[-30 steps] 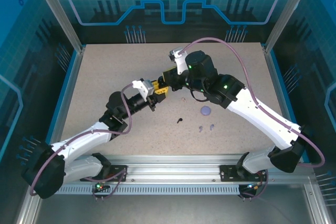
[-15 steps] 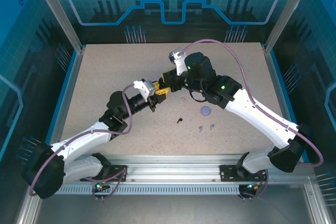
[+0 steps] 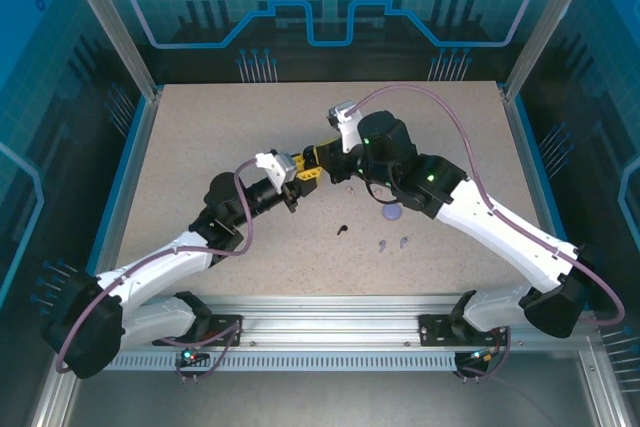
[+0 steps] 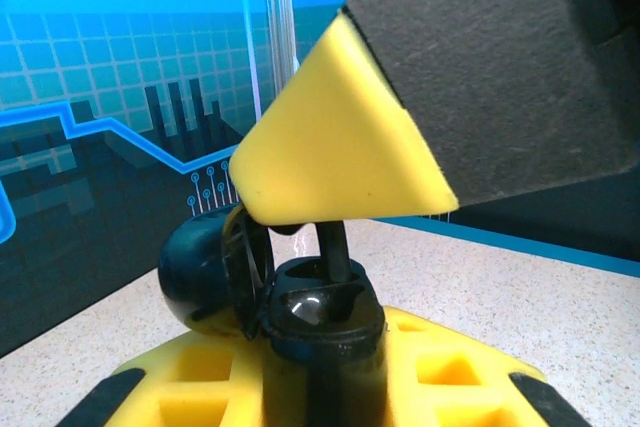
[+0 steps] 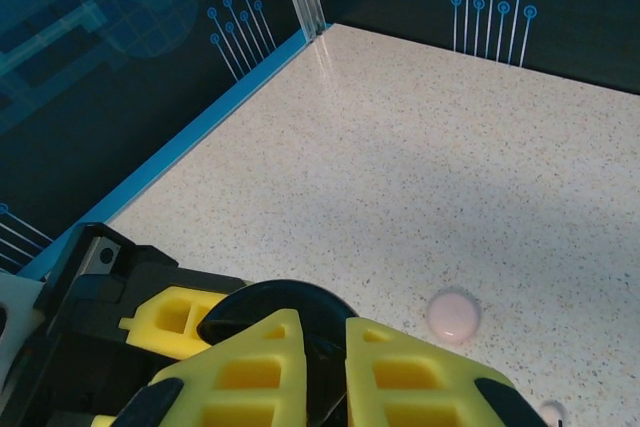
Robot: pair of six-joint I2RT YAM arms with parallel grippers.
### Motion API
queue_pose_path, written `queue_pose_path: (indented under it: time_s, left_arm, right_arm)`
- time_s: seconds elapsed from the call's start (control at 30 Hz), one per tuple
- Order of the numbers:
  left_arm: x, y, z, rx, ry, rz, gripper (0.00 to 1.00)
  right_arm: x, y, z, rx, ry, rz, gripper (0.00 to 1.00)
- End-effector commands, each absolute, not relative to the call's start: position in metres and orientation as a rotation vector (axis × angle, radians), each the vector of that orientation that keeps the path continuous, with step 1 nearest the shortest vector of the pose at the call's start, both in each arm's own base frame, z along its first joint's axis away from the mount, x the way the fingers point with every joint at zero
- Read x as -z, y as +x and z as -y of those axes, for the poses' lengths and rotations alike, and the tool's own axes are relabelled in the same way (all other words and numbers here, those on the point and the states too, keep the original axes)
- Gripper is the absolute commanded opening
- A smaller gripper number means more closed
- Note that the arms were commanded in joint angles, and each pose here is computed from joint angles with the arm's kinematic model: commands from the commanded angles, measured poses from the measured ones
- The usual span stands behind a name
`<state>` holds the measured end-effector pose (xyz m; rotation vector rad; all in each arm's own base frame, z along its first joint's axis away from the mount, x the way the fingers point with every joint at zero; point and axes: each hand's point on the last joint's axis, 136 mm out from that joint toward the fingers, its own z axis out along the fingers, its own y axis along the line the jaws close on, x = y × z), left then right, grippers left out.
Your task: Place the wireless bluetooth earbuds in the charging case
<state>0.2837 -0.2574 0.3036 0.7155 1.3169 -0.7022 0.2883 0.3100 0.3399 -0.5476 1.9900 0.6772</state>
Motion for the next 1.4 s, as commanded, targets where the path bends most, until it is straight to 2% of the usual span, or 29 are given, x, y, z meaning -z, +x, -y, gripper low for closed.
queue_pose_path:
  time_s: [0.0, 0.9, 1.37]
  left_arm:
    - [-0.342, 0.281, 0.258, 0.682, 0.707, -1.195, 0.0]
    - [-0.331, 0.28, 0.262, 0.71, 0.729, -1.222, 0.0]
    - [-0.337, 0.28, 0.261, 0.701, 0.723, -1.206, 0.0]
  right_arm:
    - [-0.348, 0.287, -0.306, -0.663, -0.541, -1.934, 0.13]
    - [-0.394, 0.287, -0.311, -0.666, -0.557, -1.805, 0.12]
    - [-0.371, 0.282, -0.319, -0.676, -0.596, -1.859, 0.11]
